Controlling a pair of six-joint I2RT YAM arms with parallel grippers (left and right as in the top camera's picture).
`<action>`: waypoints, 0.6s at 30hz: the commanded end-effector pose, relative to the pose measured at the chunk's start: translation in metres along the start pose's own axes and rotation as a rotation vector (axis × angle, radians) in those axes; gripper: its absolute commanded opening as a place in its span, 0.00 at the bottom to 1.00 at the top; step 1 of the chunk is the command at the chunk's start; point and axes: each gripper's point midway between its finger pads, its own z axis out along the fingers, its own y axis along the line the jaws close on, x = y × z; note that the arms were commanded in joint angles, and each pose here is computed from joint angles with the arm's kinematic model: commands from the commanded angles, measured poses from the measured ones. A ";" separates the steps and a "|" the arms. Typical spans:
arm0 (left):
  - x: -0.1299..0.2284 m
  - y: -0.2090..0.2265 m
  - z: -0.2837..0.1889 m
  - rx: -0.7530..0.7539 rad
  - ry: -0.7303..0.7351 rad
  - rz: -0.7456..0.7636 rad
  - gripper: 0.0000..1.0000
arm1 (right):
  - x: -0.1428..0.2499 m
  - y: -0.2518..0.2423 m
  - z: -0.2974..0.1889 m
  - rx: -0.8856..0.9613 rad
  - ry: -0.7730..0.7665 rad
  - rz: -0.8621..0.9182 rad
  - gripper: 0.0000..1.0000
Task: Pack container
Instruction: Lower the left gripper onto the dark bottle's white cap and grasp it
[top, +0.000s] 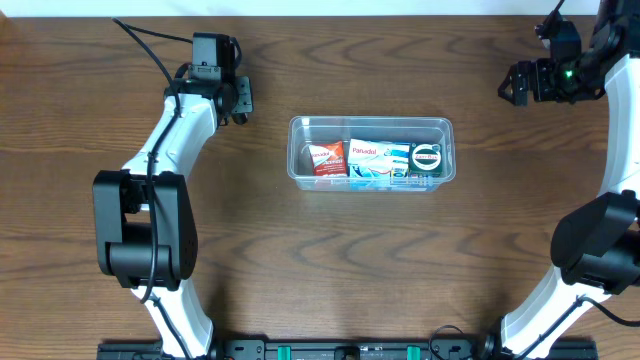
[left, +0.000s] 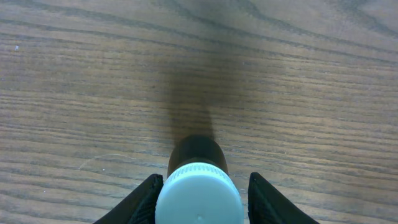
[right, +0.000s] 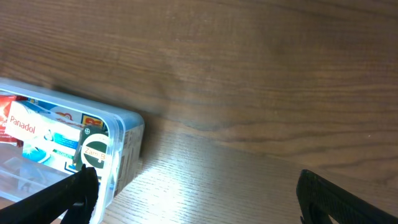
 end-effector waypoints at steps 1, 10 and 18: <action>-0.004 0.000 -0.002 -0.010 -0.011 0.005 0.43 | -0.004 -0.003 -0.005 0.005 -0.018 0.015 0.99; -0.004 0.000 -0.002 -0.010 -0.011 0.005 0.36 | -0.004 -0.003 -0.005 0.005 -0.018 0.015 0.99; -0.008 0.000 -0.007 -0.007 -0.023 0.005 0.29 | -0.004 -0.003 -0.005 0.005 -0.018 0.015 0.99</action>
